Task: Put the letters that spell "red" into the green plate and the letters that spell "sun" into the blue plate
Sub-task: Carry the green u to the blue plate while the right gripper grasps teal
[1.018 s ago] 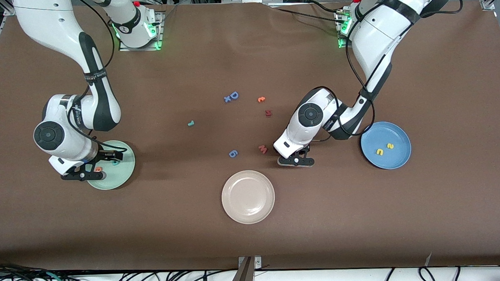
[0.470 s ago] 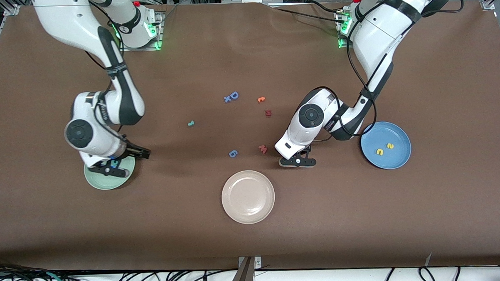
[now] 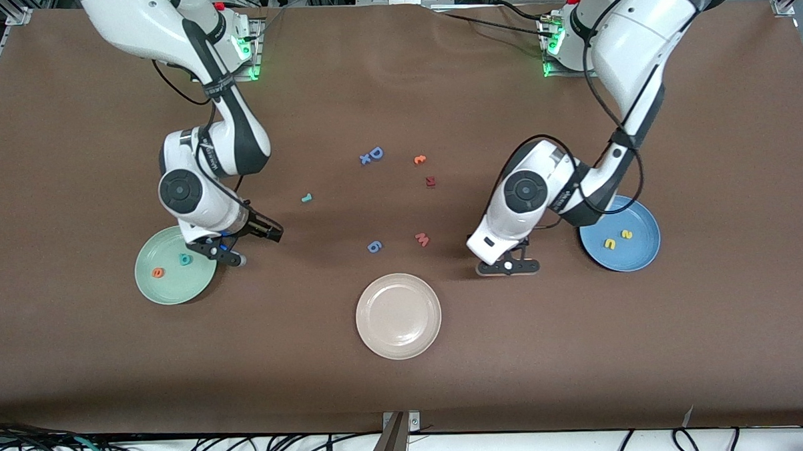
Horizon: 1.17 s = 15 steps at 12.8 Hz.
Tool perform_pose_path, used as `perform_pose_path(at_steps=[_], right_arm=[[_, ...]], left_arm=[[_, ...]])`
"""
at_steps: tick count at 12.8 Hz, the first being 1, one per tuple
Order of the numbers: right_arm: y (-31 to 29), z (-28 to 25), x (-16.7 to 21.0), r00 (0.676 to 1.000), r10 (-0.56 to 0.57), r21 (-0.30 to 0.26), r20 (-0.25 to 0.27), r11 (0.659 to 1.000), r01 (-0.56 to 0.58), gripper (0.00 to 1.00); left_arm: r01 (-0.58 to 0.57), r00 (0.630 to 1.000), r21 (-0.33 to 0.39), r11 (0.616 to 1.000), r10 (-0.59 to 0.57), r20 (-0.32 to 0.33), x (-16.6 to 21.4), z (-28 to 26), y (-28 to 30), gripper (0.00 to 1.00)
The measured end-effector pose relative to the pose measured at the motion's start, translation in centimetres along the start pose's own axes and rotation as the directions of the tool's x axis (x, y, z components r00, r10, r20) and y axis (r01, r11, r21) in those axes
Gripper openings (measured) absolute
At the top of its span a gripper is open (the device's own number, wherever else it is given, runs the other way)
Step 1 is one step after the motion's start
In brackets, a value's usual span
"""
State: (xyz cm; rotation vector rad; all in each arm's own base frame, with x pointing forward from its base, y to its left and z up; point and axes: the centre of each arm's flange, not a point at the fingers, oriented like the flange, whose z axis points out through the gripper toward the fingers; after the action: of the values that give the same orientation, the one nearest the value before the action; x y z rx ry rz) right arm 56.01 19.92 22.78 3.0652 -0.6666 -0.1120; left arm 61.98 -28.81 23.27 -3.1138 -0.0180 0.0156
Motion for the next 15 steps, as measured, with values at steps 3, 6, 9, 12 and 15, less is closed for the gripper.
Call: perform_pose_path(at_steps=[3,6,9,12,15], right_arm=[[-0.8,2.7,-5.7,0.996,0.062,0.045,-0.06,0.997,-0.059,1.0],[-2.5,3.4,-9.8,0.993,0.104,0.055,-0.065,0.993,-0.1,1.0],[-2.8,3.4,-10.6,0.991,0.116,0.062,-0.068,0.992,-0.112,1.0],[-1.7,4.6,-11.2,0.99,0.121,0.067,-0.079,0.991,-0.116,1.0],[-1.6,5.5,-12.6,0.987,0.137,0.063,-0.078,0.989,-0.132,1.0]], left_arm=[[-0.101,0.995,0.032,0.994,0.1,0.029,1.4,-1.2,-4.2,0.3],[-0.202,0.977,0.048,0.978,0.198,0.079,3.1,-1.8,-11.0,0.3],[-0.26,0.959,0.049,0.964,0.252,0.133,3.7,-2.3,-16.9,0.3],[-0.304,0.943,0.022,0.953,0.297,0.149,4.2,-2.4,-22.1,0.3],[-0.328,0.933,-0.001,0.945,0.324,0.16,4.3,-1.9,-26.5,0.3]])
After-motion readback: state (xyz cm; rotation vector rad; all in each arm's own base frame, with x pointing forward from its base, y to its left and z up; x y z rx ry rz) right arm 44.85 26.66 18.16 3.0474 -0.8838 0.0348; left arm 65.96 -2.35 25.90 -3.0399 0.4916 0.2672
